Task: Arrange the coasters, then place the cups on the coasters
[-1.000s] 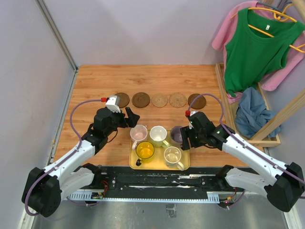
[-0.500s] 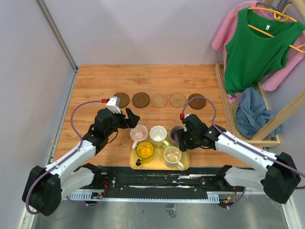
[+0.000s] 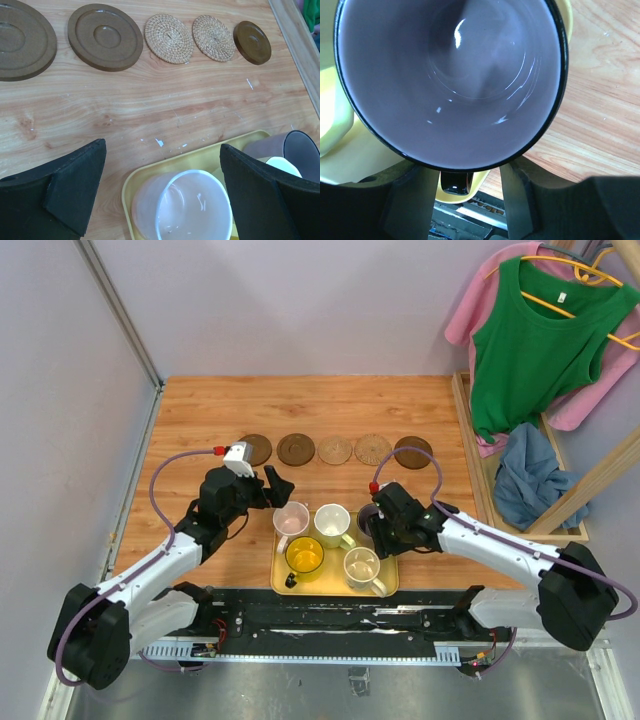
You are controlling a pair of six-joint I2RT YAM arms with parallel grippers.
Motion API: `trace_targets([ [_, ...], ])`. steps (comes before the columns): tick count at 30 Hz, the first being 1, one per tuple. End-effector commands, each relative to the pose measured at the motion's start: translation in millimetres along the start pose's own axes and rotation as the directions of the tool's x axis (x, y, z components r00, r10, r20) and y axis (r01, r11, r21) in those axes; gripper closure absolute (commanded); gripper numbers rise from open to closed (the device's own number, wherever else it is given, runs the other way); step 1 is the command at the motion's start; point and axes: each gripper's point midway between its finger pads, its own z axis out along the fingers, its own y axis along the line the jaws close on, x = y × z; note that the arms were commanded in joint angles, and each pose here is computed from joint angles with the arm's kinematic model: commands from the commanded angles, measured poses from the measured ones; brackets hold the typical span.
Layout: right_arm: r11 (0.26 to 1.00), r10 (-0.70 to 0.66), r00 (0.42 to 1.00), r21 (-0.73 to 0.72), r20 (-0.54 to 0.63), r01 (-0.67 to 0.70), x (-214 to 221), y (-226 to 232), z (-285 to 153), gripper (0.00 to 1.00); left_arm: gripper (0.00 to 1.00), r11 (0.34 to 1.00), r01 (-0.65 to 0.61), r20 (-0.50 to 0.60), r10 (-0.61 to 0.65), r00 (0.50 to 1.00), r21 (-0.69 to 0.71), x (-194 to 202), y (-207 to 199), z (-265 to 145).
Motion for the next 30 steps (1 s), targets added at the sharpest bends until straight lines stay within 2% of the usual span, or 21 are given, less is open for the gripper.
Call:
trace_targets([
  [1, 1.0, -0.005, 1.0, 0.017, 0.008, 0.005, -2.0, 2.1, 3.4, 0.52, 0.0, 1.0, -0.004, 0.015, 0.004, 1.0, 0.015, -0.5, -3.5, 2.3],
  [8, 1.0, -0.011, 1.0, 0.026, 0.001, 0.011, -1.6, 1.4, 5.4, 0.61, 0.0, 1.0, -0.004, 0.013, 0.003, 1.0, 0.015, 0.3, -3.2, 2.7],
  [20, 0.999, -0.027, 1.0, 0.029, -0.003, 0.027, -2.8, 1.7, 5.0, 0.99, 0.0, 1.0, 0.004, 0.012, -0.004, 1.0, 0.018, 1.1, -3.8, 2.3],
  [30, 0.993, -0.076, 0.994, 0.102, 0.084, 0.067, -28.0, -0.1, -18.3, 0.99, 0.0, 1.0, 0.005, 0.02, -0.005, 1.0, 0.02, -0.8, -4.6, 0.6],
])
